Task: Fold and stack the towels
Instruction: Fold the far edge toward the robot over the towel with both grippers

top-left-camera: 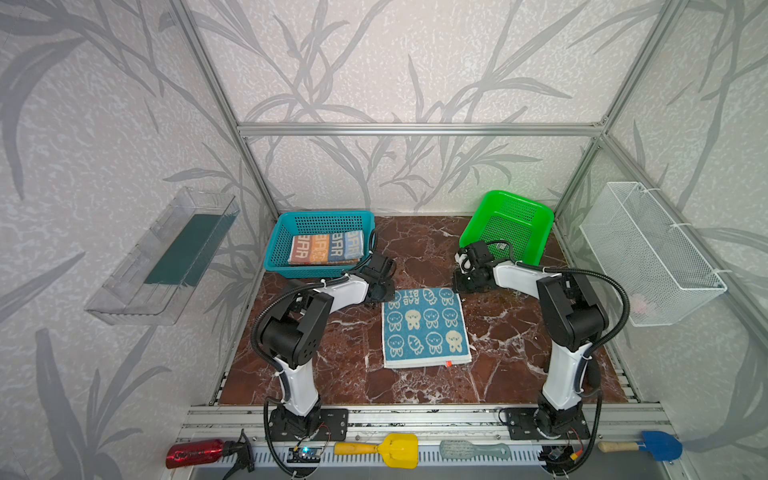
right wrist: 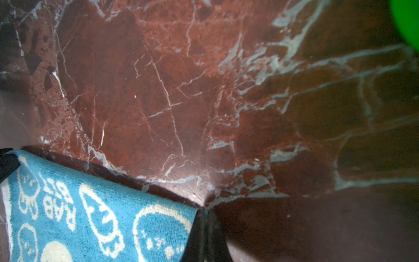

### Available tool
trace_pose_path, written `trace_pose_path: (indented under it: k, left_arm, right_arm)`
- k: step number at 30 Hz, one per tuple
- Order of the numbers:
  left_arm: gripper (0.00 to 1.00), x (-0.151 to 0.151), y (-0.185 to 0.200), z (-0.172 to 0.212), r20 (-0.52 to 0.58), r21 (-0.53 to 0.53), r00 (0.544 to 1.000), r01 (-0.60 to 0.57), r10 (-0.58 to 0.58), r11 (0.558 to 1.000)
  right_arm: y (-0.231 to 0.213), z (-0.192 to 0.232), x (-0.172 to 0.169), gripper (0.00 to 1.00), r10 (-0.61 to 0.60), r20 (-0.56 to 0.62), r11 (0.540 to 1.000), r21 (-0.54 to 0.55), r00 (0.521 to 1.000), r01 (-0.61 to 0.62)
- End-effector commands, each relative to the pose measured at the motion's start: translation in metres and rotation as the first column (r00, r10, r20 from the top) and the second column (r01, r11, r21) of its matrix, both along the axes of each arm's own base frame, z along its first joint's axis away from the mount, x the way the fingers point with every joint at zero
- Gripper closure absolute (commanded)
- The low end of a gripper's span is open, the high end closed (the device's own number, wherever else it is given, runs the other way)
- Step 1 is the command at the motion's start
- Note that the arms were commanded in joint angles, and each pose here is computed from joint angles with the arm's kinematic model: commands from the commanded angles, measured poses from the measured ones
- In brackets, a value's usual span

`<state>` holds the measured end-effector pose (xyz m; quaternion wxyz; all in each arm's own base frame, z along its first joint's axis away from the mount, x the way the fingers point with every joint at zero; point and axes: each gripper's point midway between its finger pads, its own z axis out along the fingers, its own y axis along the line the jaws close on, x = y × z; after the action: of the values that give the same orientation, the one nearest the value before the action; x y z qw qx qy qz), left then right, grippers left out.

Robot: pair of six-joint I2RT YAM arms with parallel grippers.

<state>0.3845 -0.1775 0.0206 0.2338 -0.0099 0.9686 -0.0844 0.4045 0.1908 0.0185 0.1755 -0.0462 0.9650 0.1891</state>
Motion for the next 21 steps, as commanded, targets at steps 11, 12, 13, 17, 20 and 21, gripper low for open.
trace_pose_path:
  k: [11,12,13,17,20,21]
  left_arm:
    - [1.0,0.017,-0.004,0.007,0.009,0.017,1.0,0.014,-0.014,1.0]
    - [1.0,0.021,-0.006,0.013,0.02,0.019,1.0,0.015,-0.015,1.0]
    - [1.0,0.025,-0.007,0.019,0.031,0.022,0.999,0.015,-0.015,1.0]
    - [1.0,0.042,-0.01,0.039,0.07,0.039,0.997,0.019,-0.021,0.999]
    - [1.0,0.055,-0.012,0.057,0.105,0.051,0.994,0.017,-0.022,0.999]
    - [1.0,0.059,-0.011,0.062,0.117,0.056,0.993,0.012,-0.019,0.998]
  right_arm:
    - [-0.008,0.007,0.003,1.0,-0.006,-0.029,1.0,-0.018,1.0,0.005]
    - [-0.009,0.011,0.006,1.0,-0.007,-0.021,1.0,-0.02,1.0,0.007]
    - [-0.009,0.017,0.011,1.0,-0.008,-0.009,1.0,-0.016,1.0,0.008]
    - [-0.01,0.036,0.027,1.0,-0.017,0.025,1.0,0.0,1.0,0.017]
    - [-0.011,0.053,0.039,1.0,-0.023,0.056,1.0,0.014,0.998,0.022]
    - [-0.011,0.061,0.042,1.0,-0.021,0.067,1.0,0.017,0.998,0.02]
